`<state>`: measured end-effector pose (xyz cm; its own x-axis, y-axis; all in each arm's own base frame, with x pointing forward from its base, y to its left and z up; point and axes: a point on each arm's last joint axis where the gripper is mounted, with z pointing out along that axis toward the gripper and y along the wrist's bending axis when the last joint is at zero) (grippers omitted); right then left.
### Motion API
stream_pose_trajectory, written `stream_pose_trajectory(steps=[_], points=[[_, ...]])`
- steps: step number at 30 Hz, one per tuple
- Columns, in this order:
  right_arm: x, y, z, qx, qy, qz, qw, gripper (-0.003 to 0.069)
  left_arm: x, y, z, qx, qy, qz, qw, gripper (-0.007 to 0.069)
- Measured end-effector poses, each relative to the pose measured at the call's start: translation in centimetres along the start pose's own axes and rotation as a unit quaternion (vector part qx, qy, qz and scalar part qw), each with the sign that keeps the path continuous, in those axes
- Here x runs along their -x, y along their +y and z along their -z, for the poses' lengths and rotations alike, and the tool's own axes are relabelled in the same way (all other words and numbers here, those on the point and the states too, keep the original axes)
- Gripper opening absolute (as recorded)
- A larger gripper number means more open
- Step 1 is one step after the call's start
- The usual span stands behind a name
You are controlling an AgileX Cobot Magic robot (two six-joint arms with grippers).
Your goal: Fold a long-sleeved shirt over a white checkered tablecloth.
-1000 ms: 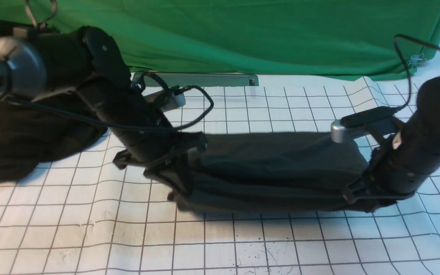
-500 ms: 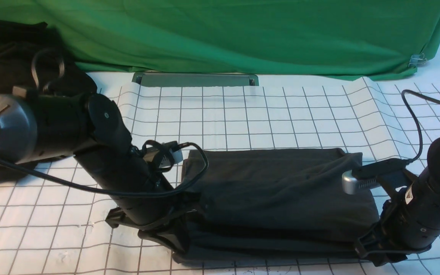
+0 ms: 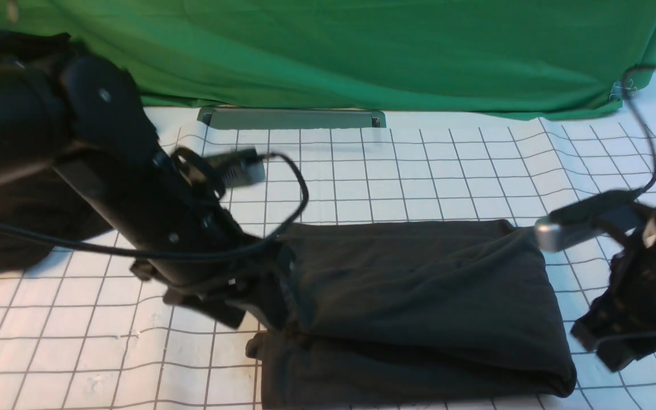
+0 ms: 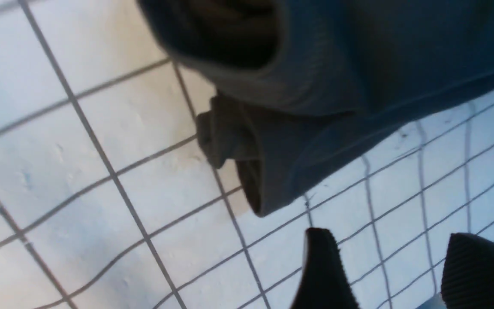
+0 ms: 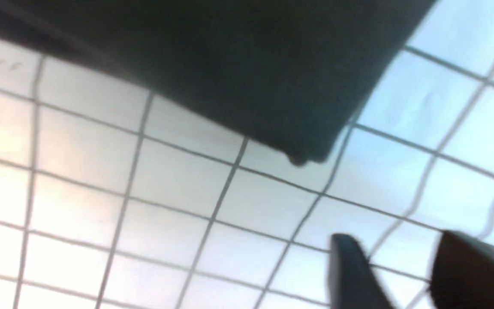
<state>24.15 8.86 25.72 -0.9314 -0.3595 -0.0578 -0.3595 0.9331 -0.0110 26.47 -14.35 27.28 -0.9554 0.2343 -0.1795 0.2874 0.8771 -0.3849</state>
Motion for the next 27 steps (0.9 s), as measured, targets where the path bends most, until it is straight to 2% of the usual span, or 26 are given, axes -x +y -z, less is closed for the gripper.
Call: stream_pose_trajectory(steps=[1,4,9,11,12,15,17,18,21,23,25,27], points=[[-0.8,0.0,1.6,-0.001,-0.028,0.003,1.000,0.0089,-0.1,-0.5,1.3,-0.002,-0.020,-0.009,1.000,0.0389],[-2.9,0.0,5.1,-0.002,-0.097,0.003,0.995,0.0020,-0.2,-0.8,2.7,0.004,-0.055,-0.023,0.998,0.0392],[-7.5,0.0,9.7,-0.004,-0.205,0.001,0.979,0.0000,0.3,-1.1,3.8,0.004,-0.119,-0.028,0.992,0.0355],[-10.6,0.0,11.6,-0.006,-0.271,-0.003,0.963,-0.0001,0.5,-1.2,3.9,0.000,-0.132,-0.026,0.991,0.0280],[-10.9,0.0,11.6,-0.006,-0.274,-0.003,0.962,-0.0001,0.5,-1.2,3.9,0.000,-0.132,-0.026,0.991,0.0280],[-16.3,0.1,12.8,-0.006,-0.398,-0.007,0.918,-0.0001,0.6,-1.2,4.0,-0.001,-0.138,-0.038,0.990,0.0114],[-17.7,0.1,12.8,-0.007,-0.434,-0.004,0.901,-0.0002,0.7,-1.2,4.0,-0.001,-0.140,-0.040,0.989,0.0074],[-19.2,0.1,12.6,-0.010,-0.482,0.000,0.876,-0.0002,0.7,-1.2,4.0,-0.001,-0.143,-0.042,0.989,0.0032],[-22.0,0.2,10.8,-0.019,-0.580,0.009,0.814,-0.0006,0.9,-1.2,4.0,0.000,-0.152,-0.046,0.987,0.0002],[-22.8,0.2,8.9,-0.024,-0.624,0.015,0.781,-0.0006,1.0,-1.2,4.1,0.001,-0.159,-0.046,0.986,0.0001],[-22.8,0.2,7.4,-0.028,-0.654,0.017,0.756,-0.0006,1.1,-1.2,4.1,0.001,-0.163,-0.047,0.985,0.0001],[-22.3,0.3,5.6,-0.030,-0.672,0.019,0.740,-0.0006,1.1,-1.2,4.1,0.001,-0.164,-0.047,0.985,0.0001]])
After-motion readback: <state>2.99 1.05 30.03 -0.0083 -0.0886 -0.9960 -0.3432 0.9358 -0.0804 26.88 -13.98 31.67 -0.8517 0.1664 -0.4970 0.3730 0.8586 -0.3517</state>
